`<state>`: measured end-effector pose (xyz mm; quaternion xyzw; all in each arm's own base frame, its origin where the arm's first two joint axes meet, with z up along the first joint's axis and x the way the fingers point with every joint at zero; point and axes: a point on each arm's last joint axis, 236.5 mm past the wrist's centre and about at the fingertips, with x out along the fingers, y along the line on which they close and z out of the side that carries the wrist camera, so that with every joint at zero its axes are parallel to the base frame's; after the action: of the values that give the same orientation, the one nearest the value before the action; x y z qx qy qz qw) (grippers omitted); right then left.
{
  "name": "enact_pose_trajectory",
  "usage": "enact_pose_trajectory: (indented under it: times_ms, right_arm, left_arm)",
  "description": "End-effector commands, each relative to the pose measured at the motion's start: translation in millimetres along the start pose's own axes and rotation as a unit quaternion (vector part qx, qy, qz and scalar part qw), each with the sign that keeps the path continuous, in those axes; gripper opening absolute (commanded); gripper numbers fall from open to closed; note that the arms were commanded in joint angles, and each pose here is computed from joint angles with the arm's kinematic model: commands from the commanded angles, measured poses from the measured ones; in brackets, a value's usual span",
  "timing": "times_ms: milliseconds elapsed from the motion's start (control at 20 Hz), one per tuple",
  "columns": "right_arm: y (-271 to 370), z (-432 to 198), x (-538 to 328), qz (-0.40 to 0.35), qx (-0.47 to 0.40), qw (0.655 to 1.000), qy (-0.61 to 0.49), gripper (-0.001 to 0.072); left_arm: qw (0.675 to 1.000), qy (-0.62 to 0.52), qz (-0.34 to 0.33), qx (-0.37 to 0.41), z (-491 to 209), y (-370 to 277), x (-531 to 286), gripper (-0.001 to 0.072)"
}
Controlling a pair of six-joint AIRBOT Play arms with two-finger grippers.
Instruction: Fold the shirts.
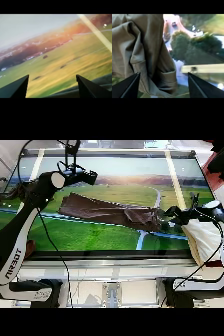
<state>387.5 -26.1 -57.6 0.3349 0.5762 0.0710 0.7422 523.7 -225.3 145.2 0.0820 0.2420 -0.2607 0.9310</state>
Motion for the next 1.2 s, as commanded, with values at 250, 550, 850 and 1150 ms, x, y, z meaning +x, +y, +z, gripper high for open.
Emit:
enact_pose_trajectory:
  times_ms: [250, 550, 850, 1150]
  right_arm:
    - [22, 13, 71, 0.107, 0.053, 0.993, -0.016, 0.0679]
    - [57, -2, 101, 0.139, 0.034, 0.99, 0.01, 0.0666]
    - [108, 5, 83, 0.186, -0.031, 0.982, 0.021, 0.0028]
    - [149, 22, 27, 0.186, -0.093, 0.978, -0.006, 0.0026]
  left_arm:
    - [0.998, 0.054, -0.035, 0.0, -31, -28, 15, 0.066]
    - [0.997, 0.061, -0.038, -0.001, -34, -30, 15, 0.066]
    - [0.997, 0.07, -0.04, 0.001, -39, -30, 15, 0.0013]
    - [0.978, 0.186, -0.054, -0.074, -128, -38, 60, 0.0015]
